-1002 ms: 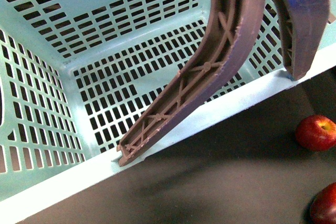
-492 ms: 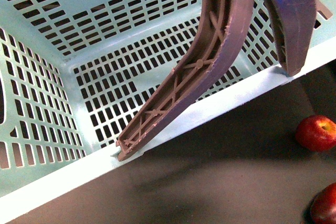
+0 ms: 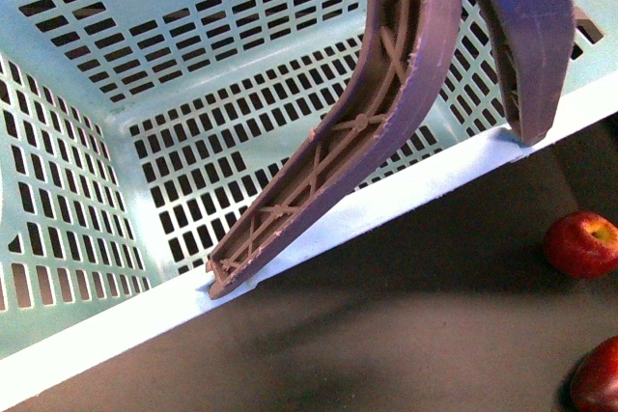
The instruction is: Pick apple with right arm and hold basket with left
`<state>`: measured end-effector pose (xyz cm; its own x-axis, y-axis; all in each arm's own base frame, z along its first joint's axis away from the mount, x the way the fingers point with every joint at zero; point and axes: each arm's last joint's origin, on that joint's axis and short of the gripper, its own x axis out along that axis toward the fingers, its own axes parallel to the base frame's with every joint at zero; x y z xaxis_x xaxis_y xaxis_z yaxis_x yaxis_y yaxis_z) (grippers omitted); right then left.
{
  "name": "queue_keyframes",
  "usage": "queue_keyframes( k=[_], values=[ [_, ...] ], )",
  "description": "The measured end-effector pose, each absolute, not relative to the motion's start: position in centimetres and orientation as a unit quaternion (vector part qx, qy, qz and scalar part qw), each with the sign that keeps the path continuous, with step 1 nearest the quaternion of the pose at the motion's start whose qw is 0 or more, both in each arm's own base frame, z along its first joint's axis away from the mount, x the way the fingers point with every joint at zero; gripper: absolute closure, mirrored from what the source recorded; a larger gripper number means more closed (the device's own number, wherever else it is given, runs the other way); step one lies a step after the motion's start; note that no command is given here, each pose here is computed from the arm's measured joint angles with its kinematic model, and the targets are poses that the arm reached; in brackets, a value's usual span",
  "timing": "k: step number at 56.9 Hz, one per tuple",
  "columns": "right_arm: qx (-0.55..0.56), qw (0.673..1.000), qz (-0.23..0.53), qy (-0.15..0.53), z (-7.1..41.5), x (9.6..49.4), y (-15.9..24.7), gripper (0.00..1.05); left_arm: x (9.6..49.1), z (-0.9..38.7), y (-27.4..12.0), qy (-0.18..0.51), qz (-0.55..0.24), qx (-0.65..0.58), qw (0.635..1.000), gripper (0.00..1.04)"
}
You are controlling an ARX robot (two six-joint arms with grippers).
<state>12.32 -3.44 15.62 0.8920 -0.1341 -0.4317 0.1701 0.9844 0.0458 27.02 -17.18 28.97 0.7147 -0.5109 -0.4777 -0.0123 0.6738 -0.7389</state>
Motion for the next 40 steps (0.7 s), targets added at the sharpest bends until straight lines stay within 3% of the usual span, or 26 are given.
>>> queue_keyframes(
  k=[9,22,34,40],
  values=[
    [0.016,0.965,-0.085,0.247,14.0,14.9,-5.5,0.09,27.0,28.9,-17.2,0.348,-0.146,-0.376,0.846,0.89],
    [-0.026,0.954,-0.052,0.293,9.0,22.4,-8.1,0.09,27.0,28.9,-17.2,0.348,-0.146,-0.376,0.846,0.89],
    [-0.029,0.913,-0.036,0.405,0.9,27.2,-8.4,0.09,27.0,28.9,-17.2,0.348,-0.147,-0.376,0.846,0.89],
    [-0.026,0.904,-0.032,0.425,-1.0,29.1,-8.1,0.09,27.0,28.9,-17.2,0.348,-0.146,-0.376,0.846,0.89]
  ],
)
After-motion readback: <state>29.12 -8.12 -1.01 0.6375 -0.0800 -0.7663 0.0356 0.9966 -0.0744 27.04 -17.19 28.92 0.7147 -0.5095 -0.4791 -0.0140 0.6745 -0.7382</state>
